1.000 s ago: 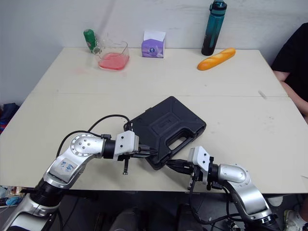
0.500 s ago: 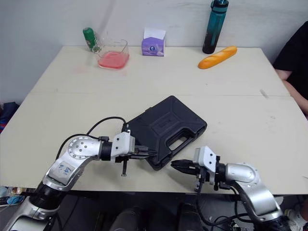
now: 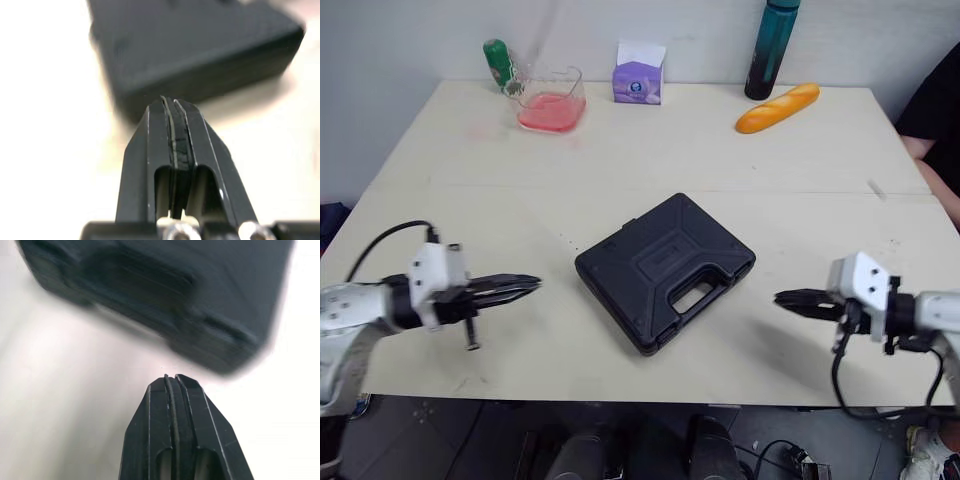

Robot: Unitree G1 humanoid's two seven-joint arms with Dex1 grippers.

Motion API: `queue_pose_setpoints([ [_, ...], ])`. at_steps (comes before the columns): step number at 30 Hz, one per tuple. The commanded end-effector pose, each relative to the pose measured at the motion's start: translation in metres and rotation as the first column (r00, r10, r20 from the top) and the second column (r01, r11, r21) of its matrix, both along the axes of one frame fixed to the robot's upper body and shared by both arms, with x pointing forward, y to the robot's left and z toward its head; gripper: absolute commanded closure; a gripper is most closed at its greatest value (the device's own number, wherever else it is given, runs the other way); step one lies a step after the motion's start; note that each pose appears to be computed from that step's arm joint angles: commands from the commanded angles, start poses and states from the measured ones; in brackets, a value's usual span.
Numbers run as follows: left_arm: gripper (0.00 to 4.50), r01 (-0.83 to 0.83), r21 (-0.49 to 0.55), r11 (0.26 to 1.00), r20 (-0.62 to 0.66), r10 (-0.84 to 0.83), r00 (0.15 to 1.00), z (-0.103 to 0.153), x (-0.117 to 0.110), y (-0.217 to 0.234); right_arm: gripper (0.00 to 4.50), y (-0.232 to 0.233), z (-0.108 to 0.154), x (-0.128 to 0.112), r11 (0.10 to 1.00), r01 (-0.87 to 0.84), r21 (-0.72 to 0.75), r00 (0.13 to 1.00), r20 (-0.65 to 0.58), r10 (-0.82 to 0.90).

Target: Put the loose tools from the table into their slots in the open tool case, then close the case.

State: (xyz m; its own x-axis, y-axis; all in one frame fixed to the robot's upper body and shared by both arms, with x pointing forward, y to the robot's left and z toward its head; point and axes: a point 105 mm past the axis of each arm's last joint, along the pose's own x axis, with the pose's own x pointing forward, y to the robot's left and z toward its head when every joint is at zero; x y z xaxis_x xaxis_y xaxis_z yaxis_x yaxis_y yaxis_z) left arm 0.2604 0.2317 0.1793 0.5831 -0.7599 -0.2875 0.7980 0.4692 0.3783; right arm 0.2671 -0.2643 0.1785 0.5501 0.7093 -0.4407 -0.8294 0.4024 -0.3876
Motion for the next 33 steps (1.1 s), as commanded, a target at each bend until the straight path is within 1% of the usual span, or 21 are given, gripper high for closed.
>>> queue_pose_setpoints([
  [1, 3.35, -0.225, 0.061, 0.972, 0.011, 0.225, 0.974, 0.014, -0.008, 0.067, 3.31, -0.042, 0.041, 0.009, 0.990, 0.115, -0.078, 0.988, 0.117, -0.105],
  [5, 1.42, -0.321, 0.116, 0.940, -0.022, 0.326, 0.945, 0.005, -0.019, 0.096, 1.24, -0.062, 0.061, 0.019, 0.979, 0.166, -0.119, 0.970, 0.197, -0.141],
  [6, 1.01, -0.355, 0.120, 0.927, -0.013, 0.359, 0.933, 0.007, -0.021, 0.105, 0.79, -0.068, 0.068, 0.020, 0.975, 0.183, -0.125, 0.964, 0.216, -0.153],
  [7, 0.50, -0.374, 0.121, 0.920, -0.005, 0.377, 0.926, 0.009, -0.021, 0.110, 0.27, -0.072, 0.071, 0.021, 0.973, 0.193, -0.128, 0.961, 0.225, -0.161],
  [8, 0.12, -0.401, 0.113, 0.909, 0.009, 0.403, 0.915, 0.012, -0.023, 0.119, 0.00, -0.079, 0.077, 0.023, 0.968, 0.214, -0.133, 0.953, 0.245, -0.177],
  [9, 0.05, -0.418, 0.116, 0.901, 0.026, 0.418, 0.908, 0.014, -0.024, 0.124, 0.00, -0.085, 0.081, 0.023, 0.963, 0.233, -0.135, 0.947, 0.256, -0.193],
  [11, 0.05, -0.425, 0.121, 0.897, 0.050, 0.422, 0.905, 0.016, -0.024, 0.130, 0.00, -0.091, 0.083, 0.025, 0.959, 0.243, -0.148, 0.944, 0.262, -0.198],
  [18, 0.05, -0.416, 0.087, 0.905, 0.087, 0.409, 0.909, 0.018, -0.013, 0.123, 0.00, -0.077, 0.072, 0.034, 0.973, 0.188, -0.136, 0.955, 0.256, -0.149],
  [21, 0.05, -0.408, 0.102, 0.907, 0.100, 0.399, 0.912, 0.016, -0.011, 0.121, 0.00, -0.075, 0.070, 0.035, 0.975, 0.182, -0.131, 0.955, 0.258, -0.143],
  [33, 0.05, -0.384, 0.093, 0.918, 0.090, 0.377, 0.922, 0.013, -0.008, 0.117, 0.00, -0.067, 0.067, 0.040, 0.978, 0.165, -0.127, 0.955, 0.269, -0.126],
])
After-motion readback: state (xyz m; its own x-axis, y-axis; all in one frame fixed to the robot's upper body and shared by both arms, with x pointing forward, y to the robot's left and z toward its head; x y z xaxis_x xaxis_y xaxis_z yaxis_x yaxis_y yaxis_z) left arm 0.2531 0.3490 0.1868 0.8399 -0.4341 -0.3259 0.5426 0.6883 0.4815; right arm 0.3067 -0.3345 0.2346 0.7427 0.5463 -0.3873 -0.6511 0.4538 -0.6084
